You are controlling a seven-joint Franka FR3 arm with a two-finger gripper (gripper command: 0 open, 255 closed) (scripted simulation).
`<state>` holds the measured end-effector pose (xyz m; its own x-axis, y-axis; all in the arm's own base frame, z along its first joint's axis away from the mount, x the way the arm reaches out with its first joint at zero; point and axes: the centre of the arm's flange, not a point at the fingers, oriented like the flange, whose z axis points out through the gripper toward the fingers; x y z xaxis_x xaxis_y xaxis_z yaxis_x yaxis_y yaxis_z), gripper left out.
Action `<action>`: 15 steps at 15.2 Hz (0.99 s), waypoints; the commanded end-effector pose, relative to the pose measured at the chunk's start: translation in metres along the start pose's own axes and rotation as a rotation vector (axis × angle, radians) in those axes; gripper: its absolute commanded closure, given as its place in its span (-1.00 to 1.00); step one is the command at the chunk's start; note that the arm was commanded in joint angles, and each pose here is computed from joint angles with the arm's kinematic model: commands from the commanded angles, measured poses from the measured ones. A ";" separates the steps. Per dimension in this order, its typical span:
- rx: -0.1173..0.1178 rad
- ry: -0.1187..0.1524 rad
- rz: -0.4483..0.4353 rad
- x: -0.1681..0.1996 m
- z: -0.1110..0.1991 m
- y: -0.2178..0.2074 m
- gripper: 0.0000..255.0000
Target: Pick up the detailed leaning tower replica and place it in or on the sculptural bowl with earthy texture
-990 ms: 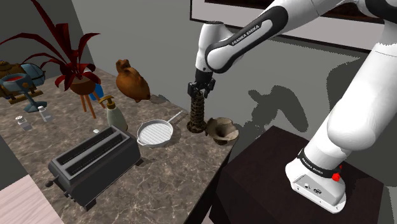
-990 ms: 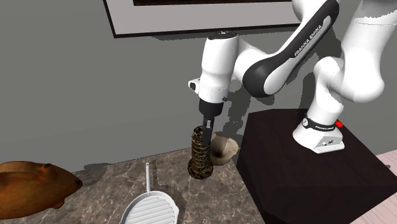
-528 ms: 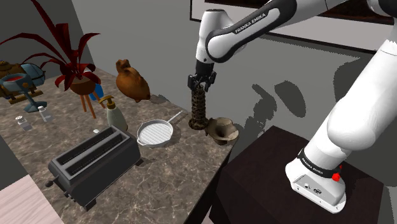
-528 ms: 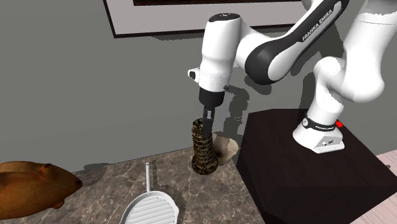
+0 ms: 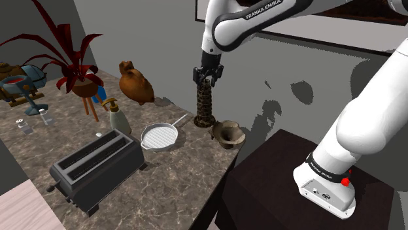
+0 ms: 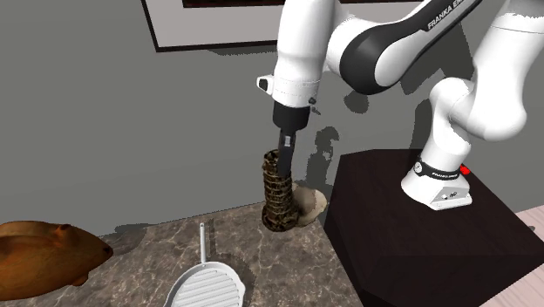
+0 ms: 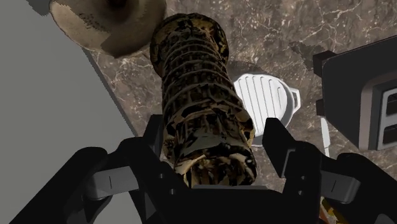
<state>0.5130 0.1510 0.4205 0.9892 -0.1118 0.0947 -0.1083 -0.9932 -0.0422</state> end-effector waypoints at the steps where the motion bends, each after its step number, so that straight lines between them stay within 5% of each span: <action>1: 0.000 0.001 0.000 0.001 -0.011 0.000 1.00; 15: 0.000 0.001 0.000 -0.059 -0.120 0.137 1.00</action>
<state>0.4341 0.0278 0.5215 0.9891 -0.1125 0.0955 -0.1089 -0.9932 -0.0421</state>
